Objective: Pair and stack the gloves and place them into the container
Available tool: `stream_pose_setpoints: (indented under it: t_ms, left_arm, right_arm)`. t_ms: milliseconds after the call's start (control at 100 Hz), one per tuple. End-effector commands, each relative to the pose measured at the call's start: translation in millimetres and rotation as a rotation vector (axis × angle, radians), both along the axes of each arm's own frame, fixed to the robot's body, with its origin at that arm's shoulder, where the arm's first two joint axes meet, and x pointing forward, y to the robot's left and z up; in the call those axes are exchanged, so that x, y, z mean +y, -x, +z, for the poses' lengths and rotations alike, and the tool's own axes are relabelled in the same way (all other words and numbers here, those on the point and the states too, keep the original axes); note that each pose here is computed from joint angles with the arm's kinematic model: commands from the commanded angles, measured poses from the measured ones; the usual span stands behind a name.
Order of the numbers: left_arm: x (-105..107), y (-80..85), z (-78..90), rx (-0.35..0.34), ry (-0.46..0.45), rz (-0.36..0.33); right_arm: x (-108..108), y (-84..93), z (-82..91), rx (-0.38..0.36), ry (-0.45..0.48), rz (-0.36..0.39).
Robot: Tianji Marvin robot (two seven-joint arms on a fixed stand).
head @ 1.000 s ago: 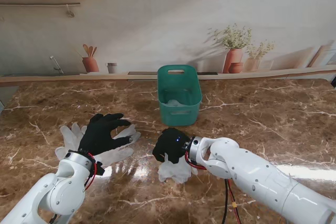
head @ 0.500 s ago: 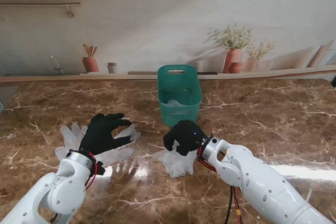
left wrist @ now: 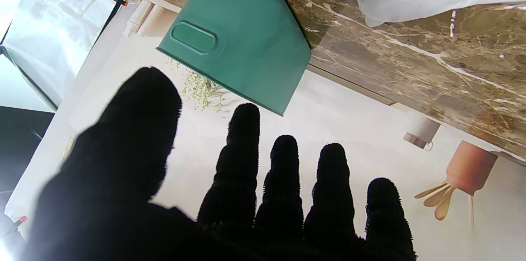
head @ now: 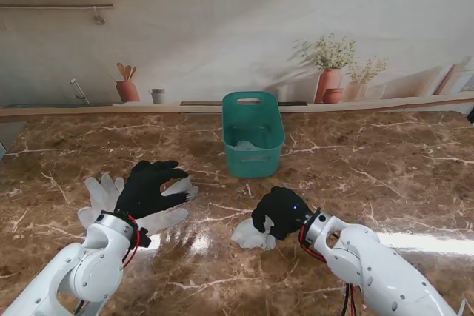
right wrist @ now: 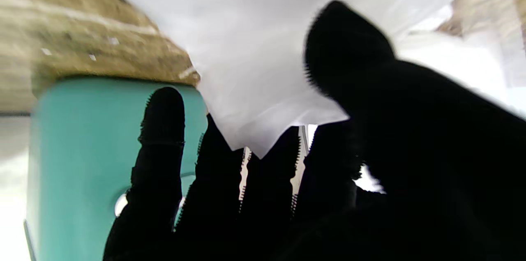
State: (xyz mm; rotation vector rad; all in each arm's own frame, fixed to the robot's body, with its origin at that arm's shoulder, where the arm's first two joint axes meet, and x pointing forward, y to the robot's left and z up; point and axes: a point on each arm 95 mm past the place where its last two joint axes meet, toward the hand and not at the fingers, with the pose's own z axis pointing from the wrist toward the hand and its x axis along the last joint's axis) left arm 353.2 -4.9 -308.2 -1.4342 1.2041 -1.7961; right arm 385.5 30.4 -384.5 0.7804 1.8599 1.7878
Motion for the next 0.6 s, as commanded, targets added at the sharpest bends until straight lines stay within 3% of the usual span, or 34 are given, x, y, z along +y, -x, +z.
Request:
stream_pose_setpoints:
  t_ms: [0, 280, 590]
  left_arm:
    - [-1, 1.0, -2.6, 0.003, 0.0, -0.004]
    - [-1, 1.2, -2.4, 0.008, 0.0, -0.006]
    - [-1, 0.9, -2.1, 0.009, -0.002, -0.012]
  right_arm:
    - [-8, 7.8, -11.5, 0.048, 0.013, -0.012]
    - [-7, 8.5, -18.0, 0.144, 0.035, -0.028]
    - [-2, 1.9, -37.7, 0.115, 0.075, -0.044]
